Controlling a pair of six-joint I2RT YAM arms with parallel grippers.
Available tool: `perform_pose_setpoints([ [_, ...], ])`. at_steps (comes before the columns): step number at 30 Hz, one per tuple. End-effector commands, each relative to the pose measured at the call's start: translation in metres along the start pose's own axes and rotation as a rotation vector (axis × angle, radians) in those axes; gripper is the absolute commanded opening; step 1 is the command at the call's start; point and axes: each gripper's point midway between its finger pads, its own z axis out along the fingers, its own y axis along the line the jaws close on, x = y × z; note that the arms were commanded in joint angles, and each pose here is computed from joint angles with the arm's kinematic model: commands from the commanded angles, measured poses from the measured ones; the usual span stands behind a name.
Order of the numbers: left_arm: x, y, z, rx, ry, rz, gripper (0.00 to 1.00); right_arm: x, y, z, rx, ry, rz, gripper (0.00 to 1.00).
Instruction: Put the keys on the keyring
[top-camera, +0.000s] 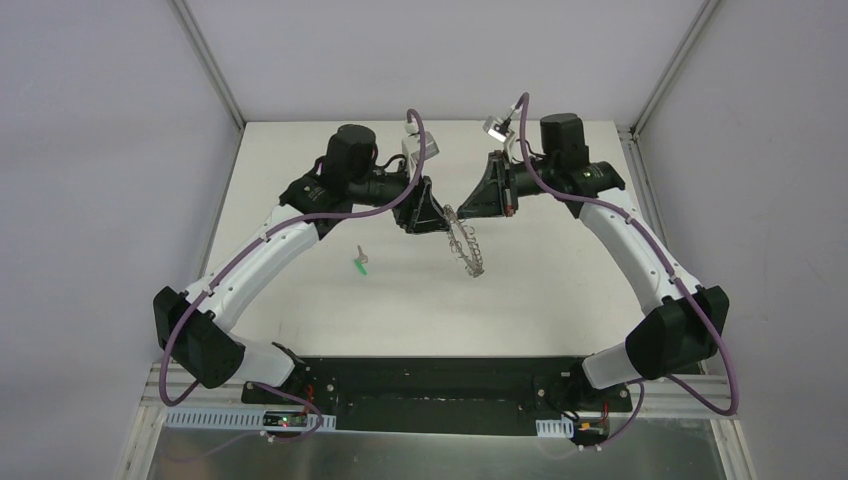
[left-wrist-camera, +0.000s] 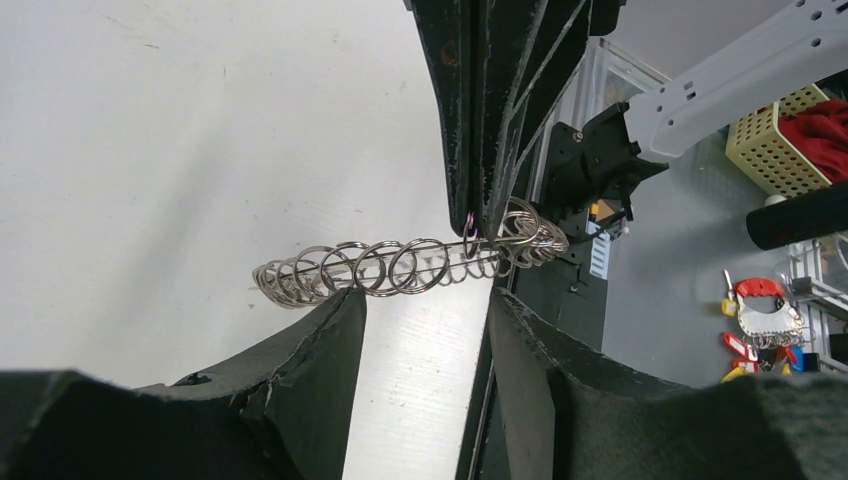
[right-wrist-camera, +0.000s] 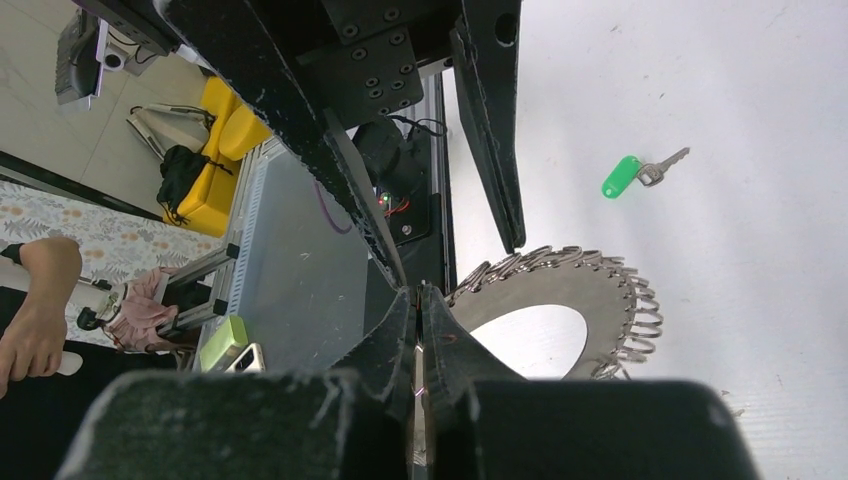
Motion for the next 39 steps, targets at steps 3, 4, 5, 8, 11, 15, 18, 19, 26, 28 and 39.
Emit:
perform_pose_setpoints([
  [3,-0.034,-0.02,-0.019,0.002,-0.066,0.093,0.51,-0.011,0.025,-0.007,-0.062,-0.033,-0.075,0.0],
  [4,-0.036,-0.021,-0.019,0.01,-0.071,0.09,0.51,-0.01,0.025,-0.007,-0.064,-0.034,-0.074,0.0],
  [5,-0.037,-0.023,-0.018,0.022,-0.075,0.083,0.51,-0.011,0.025,-0.007,-0.064,-0.036,-0.073,0.0],
  [8,-0.041,-0.028,-0.016,0.053,-0.086,0.06,0.51,-0.011,0.024,-0.008,-0.064,-0.039,-0.065,0.0],
  [11,-0.043,-0.032,-0.014,0.082,-0.093,0.042,0.5,-0.012,0.024,-0.009,-0.066,-0.043,-0.063,0.0],
  [15,-0.04,-0.032,-0.011,0.099,-0.095,0.019,0.48,-0.013,0.024,-0.009,-0.068,-0.047,-0.056,0.0],
  [18,-0.038,-0.032,-0.007,0.115,-0.102,-0.003,0.45,-0.013,0.024,-0.009,-0.075,-0.05,-0.05,0.0],
  [19,-0.038,-0.031,-0.005,0.119,-0.107,-0.011,0.44,-0.013,0.023,-0.009,-0.078,-0.051,-0.045,0.0],
  [26,-0.041,-0.029,0.005,0.14,-0.118,-0.036,0.37,-0.015,0.023,-0.01,-0.09,-0.061,-0.027,0.0],
  [28,-0.041,-0.027,0.006,0.137,-0.116,-0.039,0.36,-0.015,0.023,-0.011,-0.093,-0.062,-0.023,0.0],
  [39,-0.032,-0.025,0.008,0.139,-0.109,-0.043,0.27,-0.017,0.021,-0.014,-0.1,-0.076,0.005,0.0],
])
